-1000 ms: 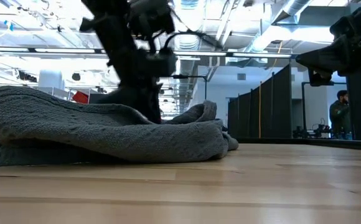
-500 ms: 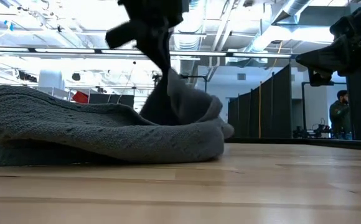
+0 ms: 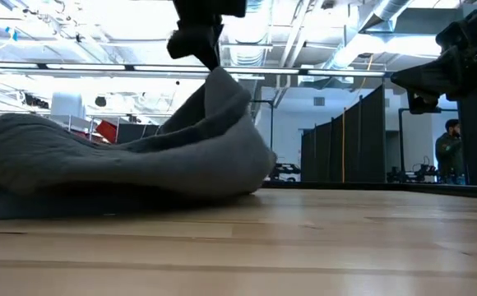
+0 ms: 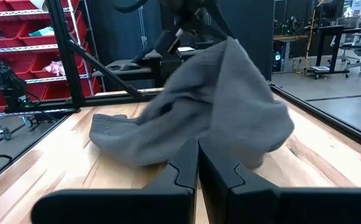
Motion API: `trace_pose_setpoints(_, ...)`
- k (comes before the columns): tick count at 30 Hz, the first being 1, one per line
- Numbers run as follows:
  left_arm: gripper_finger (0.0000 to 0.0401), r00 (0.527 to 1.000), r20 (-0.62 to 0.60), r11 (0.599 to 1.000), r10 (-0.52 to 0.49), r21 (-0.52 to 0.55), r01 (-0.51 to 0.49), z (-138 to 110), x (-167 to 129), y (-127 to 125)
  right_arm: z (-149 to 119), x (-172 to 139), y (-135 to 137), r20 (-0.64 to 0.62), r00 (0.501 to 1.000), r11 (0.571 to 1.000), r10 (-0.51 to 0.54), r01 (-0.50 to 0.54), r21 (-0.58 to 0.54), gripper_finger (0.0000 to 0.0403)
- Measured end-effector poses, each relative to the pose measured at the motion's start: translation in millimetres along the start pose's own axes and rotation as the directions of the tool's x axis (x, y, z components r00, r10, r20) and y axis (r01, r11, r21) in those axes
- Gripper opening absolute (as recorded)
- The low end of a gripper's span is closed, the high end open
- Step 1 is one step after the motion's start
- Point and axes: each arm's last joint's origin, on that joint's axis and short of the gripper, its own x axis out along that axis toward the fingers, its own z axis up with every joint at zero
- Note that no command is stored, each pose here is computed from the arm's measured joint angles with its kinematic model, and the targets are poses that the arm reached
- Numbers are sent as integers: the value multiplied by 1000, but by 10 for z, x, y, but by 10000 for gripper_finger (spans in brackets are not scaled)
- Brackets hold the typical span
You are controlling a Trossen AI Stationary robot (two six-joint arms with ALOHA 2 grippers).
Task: Roll towel
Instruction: Roll the gray towel
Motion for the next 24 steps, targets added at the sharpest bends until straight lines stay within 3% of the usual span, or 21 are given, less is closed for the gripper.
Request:
trace_pose_setpoints(6, 15, 1000, 24, 999, -15, -30, 16, 23, 66, 65, 0, 0, 0, 0, 1000, 1000, 0, 0, -17, 0)
trace_pose_setpoints(8, 15, 992, 68, 994, -104, -10, 105, 47, 54, 34, 1, 0, -6, 1, 1000, 982, -6, 6, -188, 0)
trace_pose_setpoints(10, 15, 970, 116, 977, -212, 28, 211, 74, -1, -41, 1, 0, -12, 1, 1000, 938, -12, 12, -346, 0)
trace_pose_setpoints(13, 15, 958, 126, 966, -259, 56, 254, 83, -100, -146, 1, -1, -16, 1, 1000, 891, -16, 15, -454, 0)
trace_pose_setpoints(20, 15, 952, 159, 965, -263, 37, 260, 89, -222, -182, 3, -3, -55, 3, 998, 894, -56, 52, -446, 0)
trace_pose_setpoints(24, 15, 956, 142, 966, -257, 22, 257, 65, -148, -157, 3, -3, -55, 4, 998, 894, -56, 52, -445, 0)
